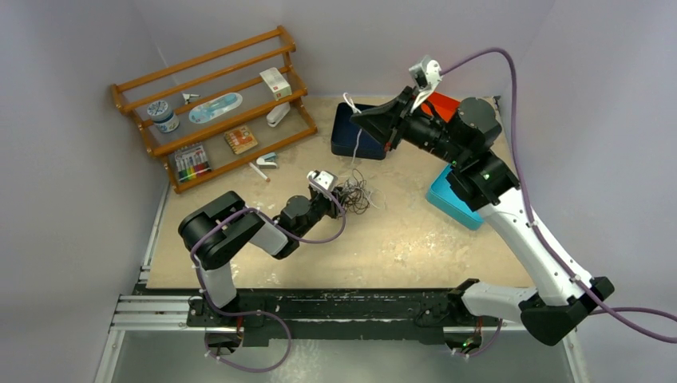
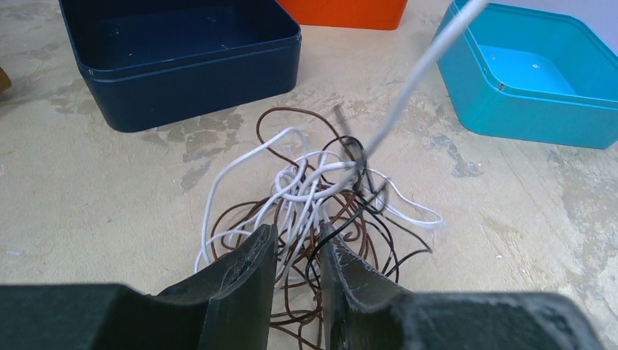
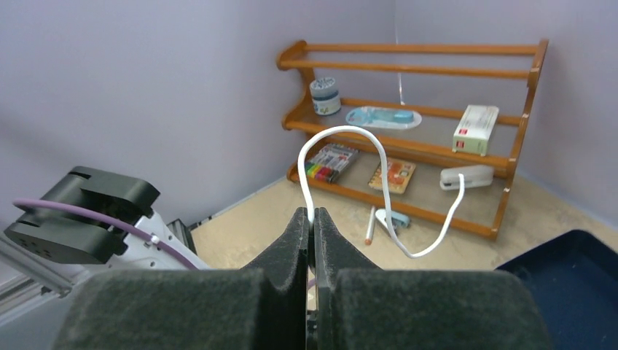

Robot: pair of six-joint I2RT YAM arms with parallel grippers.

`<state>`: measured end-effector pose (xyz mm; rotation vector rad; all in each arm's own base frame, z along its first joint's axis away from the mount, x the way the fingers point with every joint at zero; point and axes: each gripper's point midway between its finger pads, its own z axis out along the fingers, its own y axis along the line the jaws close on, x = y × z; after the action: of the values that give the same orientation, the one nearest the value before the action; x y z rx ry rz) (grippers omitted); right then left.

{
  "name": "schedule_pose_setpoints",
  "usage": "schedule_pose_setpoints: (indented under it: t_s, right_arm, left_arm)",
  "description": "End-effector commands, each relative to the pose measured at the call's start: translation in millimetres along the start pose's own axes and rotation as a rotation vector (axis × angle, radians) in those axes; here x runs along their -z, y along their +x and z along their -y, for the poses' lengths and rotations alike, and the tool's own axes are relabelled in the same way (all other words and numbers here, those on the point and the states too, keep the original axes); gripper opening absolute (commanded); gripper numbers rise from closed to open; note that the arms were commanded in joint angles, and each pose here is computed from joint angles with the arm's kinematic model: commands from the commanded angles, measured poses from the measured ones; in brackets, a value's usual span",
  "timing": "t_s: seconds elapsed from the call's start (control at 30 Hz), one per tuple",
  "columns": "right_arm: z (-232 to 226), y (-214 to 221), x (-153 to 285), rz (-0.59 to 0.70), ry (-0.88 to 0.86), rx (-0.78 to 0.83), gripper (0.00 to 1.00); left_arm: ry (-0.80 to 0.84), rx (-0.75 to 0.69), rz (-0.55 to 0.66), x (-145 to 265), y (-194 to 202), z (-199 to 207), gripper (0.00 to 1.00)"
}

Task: Untangle the cables

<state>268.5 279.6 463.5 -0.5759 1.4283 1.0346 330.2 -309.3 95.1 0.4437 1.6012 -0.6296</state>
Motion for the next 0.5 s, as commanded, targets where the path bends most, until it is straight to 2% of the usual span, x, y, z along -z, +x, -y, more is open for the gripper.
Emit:
schedule_pose_setpoints:
  t_s: [0.0,0.47]
  right_arm:
    - [-14,-50,13,0.112,-0.004,0.105,0.0]
    - [-19,-101,20,0.224,0.039,0.209,0.0]
  left_arm:
    - [0.0,0.012,0.025,1,-3,1,0.27]
    - [-0.019,0.011,-0.003,1,10,-3,0.22]
